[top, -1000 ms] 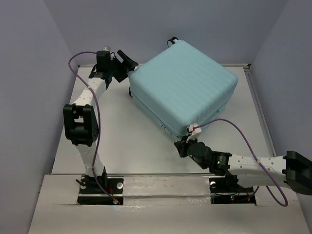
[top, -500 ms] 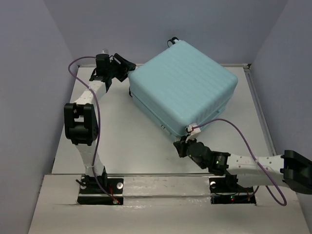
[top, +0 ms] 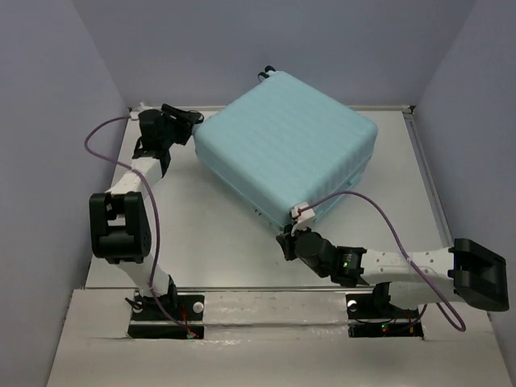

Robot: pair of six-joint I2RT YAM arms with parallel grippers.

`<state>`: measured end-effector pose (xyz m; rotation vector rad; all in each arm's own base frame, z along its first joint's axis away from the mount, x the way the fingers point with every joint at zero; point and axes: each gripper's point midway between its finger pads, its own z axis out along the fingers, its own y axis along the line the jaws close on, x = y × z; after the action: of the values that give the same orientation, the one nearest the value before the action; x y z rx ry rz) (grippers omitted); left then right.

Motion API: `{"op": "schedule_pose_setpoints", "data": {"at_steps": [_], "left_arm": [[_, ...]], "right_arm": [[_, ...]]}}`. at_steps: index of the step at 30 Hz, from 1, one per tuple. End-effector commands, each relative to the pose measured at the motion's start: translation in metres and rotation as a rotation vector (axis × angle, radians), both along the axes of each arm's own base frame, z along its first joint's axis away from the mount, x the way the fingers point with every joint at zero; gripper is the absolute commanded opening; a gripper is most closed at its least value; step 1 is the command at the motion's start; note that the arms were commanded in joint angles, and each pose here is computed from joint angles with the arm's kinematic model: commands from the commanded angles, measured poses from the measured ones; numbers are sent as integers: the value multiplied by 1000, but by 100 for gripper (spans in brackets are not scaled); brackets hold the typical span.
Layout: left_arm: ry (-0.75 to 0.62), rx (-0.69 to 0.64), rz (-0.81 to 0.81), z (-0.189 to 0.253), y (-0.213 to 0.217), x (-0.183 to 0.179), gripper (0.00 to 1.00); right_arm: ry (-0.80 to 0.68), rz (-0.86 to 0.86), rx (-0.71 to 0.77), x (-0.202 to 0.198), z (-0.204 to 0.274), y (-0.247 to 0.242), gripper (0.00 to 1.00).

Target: Pack the luggage

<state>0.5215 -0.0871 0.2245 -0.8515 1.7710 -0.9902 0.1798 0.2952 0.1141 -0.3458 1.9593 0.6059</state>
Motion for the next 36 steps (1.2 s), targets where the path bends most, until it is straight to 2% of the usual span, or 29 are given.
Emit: {"op": "schedule_pose_setpoints", "data": {"at_steps": [1,3,4,5,6,7,8,9,10,11,12,13,15,16,17,18,20,23,24,27,28,29,33,36], "left_arm": [[-204,117,123,51,64,-52,6],[-237,141,164,61,80,-75,6],[-199,150,166,39,81,-89,6],[-241,160,164,52,78,-105,6],[-193,162,152,28,74,-120,6],[-244,175,146,41,71,-137,6],[-243,179,139,36,68,-149,6],[-183,176,121,7,63,-164,6],[-186,172,104,3,57,-174,6],[-210,173,81,7,47,-191,6],[-178,167,63,-12,40,-202,6],[-219,163,47,-3,34,-214,6],[-213,141,20,-12,22,-226,6],[-181,133,-16,-27,11,-234,6],[-193,130,-38,-26,4,-241,6],[-182,125,-68,-31,-4,-246,6],[-163,119,-139,-41,-24,-260,6],[-155,113,-204,-45,-45,-275,6],[-150,106,-201,-47,-47,-277,6],[-166,91,-253,-43,-64,-285,6],[-179,92,-248,-37,-66,-284,6],[-189,103,-249,-33,-68,-283,6],[-228,97,-282,-14,-79,-282,6],[-259,59,-305,3,-95,-279,6]], "right_arm": [[-82,40,133,30,67,36,7],[-83,68,180,39,76,37,7],[-83,28,193,58,77,25,7],[-81,47,205,61,80,24,7],[-95,30,199,71,83,17,7],[-103,32,194,74,85,16,7],[-109,54,195,73,89,20,7],[-117,65,191,75,93,24,7],[-112,72,188,75,91,26,7],[-82,129,215,67,89,36,7],[-62,166,236,59,85,44,7],[-38,233,254,40,73,66,7],[8,291,215,14,48,95,7],[-4,331,224,4,59,123,7],[35,362,150,-6,27,144,7],[37,409,133,-24,24,162,7],[34,406,149,-20,30,176,7],[10,342,121,0,30,147,7],[-14,293,171,20,54,125,7],[-11,274,194,38,59,76,7],[-65,226,232,57,86,50,7],[-79,212,227,62,91,38,7],[-96,194,154,66,104,4,7],[-23,267,207,48,93,17,7]]}}
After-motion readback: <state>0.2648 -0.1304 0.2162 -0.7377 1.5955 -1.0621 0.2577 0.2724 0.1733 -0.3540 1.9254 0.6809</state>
